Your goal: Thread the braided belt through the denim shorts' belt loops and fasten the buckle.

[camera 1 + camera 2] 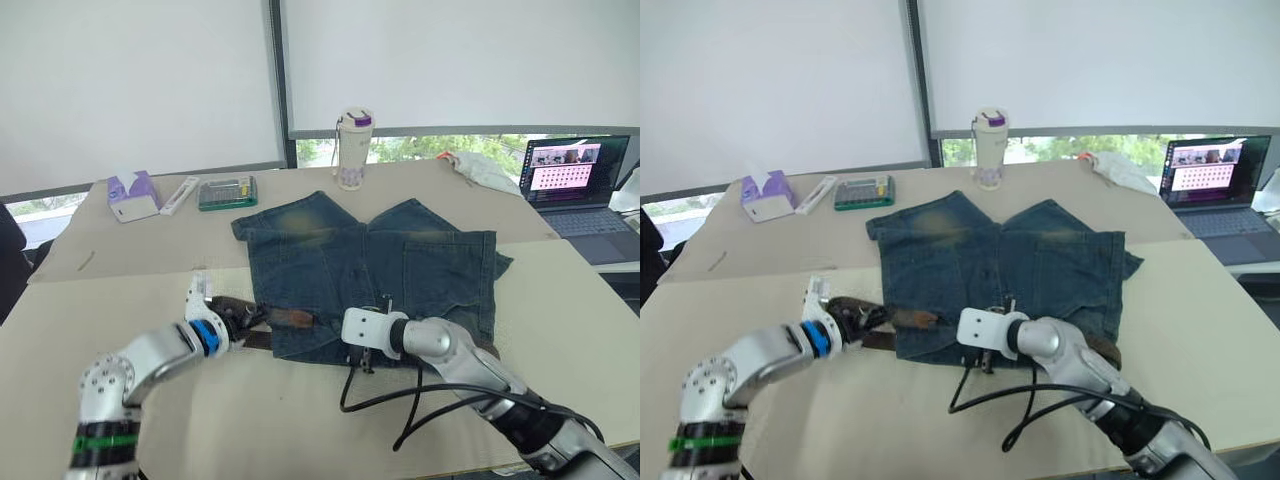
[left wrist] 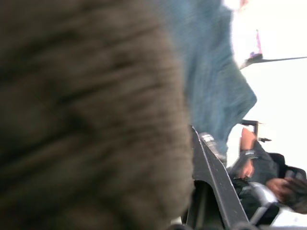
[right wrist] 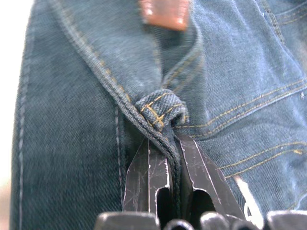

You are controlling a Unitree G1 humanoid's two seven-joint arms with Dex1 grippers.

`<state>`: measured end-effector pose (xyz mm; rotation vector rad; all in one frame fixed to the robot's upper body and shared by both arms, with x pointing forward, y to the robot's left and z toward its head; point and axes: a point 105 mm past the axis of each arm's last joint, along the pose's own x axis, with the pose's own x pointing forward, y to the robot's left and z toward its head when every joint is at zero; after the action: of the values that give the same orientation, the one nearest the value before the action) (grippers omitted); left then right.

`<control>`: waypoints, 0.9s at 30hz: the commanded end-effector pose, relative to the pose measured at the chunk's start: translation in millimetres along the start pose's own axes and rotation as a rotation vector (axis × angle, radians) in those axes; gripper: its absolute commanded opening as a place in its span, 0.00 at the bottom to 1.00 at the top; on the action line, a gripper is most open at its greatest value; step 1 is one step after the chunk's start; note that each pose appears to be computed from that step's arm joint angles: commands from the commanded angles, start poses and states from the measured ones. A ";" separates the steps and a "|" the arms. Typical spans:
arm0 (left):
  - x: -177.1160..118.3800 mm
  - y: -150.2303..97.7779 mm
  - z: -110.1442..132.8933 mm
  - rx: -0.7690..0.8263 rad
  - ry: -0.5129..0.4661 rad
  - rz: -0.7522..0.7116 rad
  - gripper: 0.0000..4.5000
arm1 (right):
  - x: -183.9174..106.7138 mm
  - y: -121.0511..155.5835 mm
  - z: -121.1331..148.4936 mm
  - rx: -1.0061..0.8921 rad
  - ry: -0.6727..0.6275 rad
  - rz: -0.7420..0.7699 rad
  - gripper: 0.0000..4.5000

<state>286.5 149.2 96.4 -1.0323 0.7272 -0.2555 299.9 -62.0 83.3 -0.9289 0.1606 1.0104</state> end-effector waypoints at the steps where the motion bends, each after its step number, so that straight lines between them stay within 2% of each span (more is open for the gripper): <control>1: -2.9 -4.2 -6.9 -0.008 -0.017 0.037 0.00 | -15.9 11.3 24.1 0.046 -0.089 0.095 0.03; 2: -2.3 -3.2 -8.4 -0.016 -0.017 0.048 0.00 | -20.7 17.1 29.4 0.070 -0.116 0.143 0.03; 4: 0.0 -0.6 -11.4 -0.039 -0.012 0.066 0.00 | -28.7 15.8 30.7 0.104 -0.116 0.151 0.18; 8: 6.1 2.2 -21.3 -0.031 0.038 0.081 0.00 | -46.5 3.6 2.2 -0.039 0.059 0.076 0.47; 12: 8.0 0.2 -21.7 0.000 0.065 0.057 0.00 | -52.5 4.1 -4.3 -0.078 0.103 0.056 0.47; 16: 9.5 6.2 -4.4 0.042 0.085 0.057 0.00 | -52.0 13.7 -4.1 -0.053 0.097 0.071 0.47; 20: 22.7 9.9 20.3 0.077 0.028 0.075 0.00 | -37.9 12.3 -12.4 -0.050 0.116 0.038 0.47; 24: 47.7 -7.9 52.1 0.145 -0.056 0.028 0.00 | -13.5 -18.5 -11.8 -0.036 0.113 -0.066 0.47; 27: 65.1 -24.8 80.1 0.195 -0.111 -0.003 0.00 | -1.8 -55.3 -15.5 -0.043 0.132 -0.149 0.47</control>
<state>371.6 153.0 100.5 -0.8724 0.6654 -0.2546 324.4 -76.9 93.2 -1.0154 0.2114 0.9028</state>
